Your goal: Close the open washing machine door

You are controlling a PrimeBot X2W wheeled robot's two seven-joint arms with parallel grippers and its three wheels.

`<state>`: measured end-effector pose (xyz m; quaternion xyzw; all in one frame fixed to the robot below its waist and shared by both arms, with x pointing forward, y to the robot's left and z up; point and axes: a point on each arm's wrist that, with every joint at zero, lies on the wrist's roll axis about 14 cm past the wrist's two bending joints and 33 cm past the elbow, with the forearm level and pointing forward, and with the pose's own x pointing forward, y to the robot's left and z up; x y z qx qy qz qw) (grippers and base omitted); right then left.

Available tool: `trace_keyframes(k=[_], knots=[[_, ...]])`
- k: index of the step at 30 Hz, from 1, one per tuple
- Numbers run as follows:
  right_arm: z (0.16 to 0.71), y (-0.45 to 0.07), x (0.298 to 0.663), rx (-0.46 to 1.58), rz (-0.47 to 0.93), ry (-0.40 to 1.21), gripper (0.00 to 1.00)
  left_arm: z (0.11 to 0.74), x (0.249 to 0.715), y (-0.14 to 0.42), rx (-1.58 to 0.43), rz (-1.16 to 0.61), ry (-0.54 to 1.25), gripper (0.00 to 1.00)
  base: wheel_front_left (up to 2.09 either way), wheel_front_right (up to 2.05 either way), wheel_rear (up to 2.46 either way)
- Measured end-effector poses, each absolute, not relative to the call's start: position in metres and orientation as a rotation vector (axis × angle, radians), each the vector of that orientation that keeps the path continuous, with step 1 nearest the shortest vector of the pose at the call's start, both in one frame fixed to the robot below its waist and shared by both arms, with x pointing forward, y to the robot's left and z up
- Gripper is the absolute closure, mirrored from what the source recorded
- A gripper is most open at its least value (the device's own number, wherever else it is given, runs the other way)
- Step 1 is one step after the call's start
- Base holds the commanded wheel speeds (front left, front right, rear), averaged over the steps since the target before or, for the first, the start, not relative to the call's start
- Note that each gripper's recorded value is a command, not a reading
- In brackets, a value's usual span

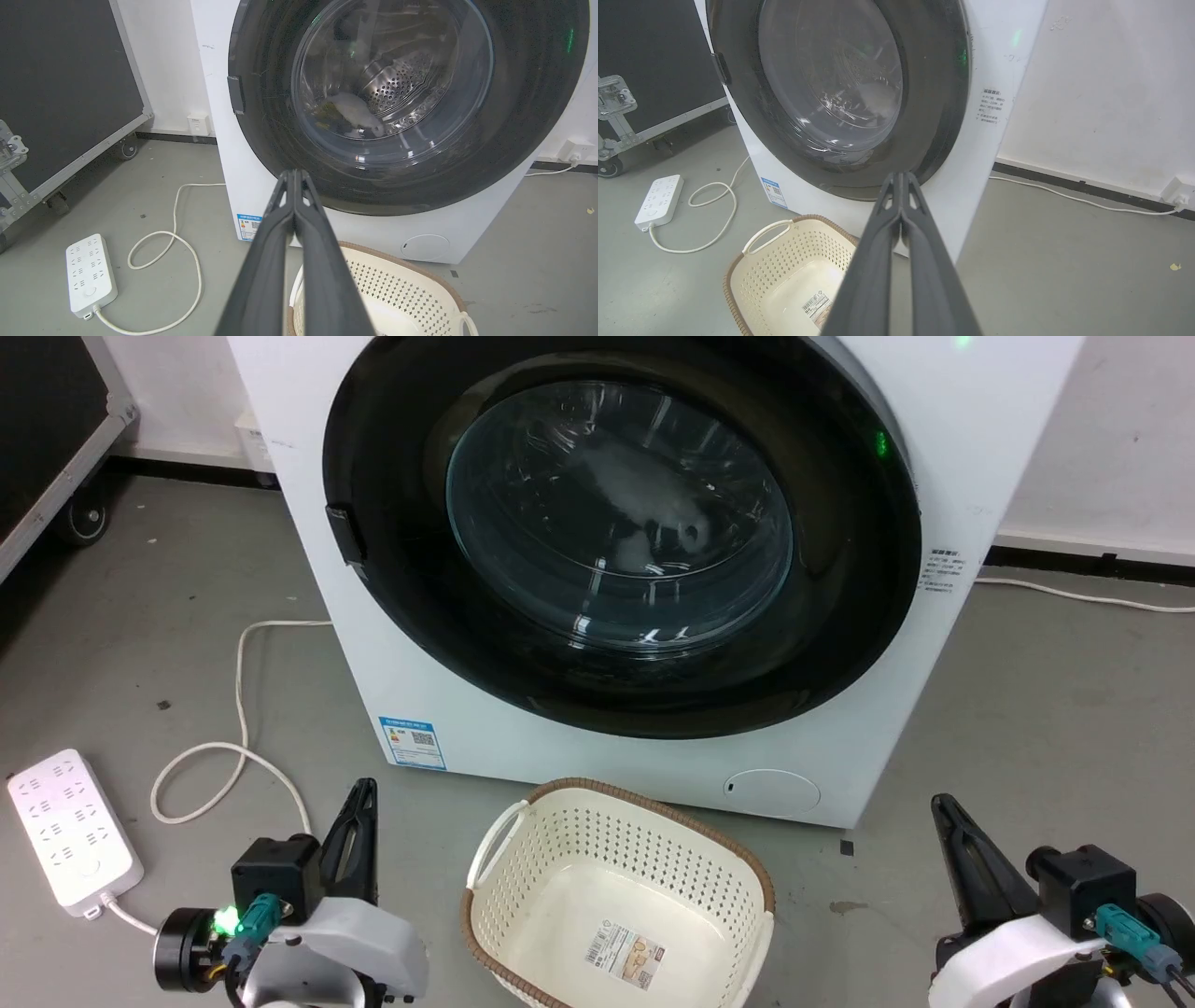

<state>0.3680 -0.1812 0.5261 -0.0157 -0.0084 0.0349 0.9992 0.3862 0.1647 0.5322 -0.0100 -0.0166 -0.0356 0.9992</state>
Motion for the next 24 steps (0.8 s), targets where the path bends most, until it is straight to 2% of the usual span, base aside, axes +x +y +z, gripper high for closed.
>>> trace_keyframes(k=[24], knots=[[0.526,-0.169,0.371,-0.042,0.105,-0.003,1.00,0.533,0.381,0.172,0.020,-0.032,-0.024,1.00,0.00,0.00,0.00]])
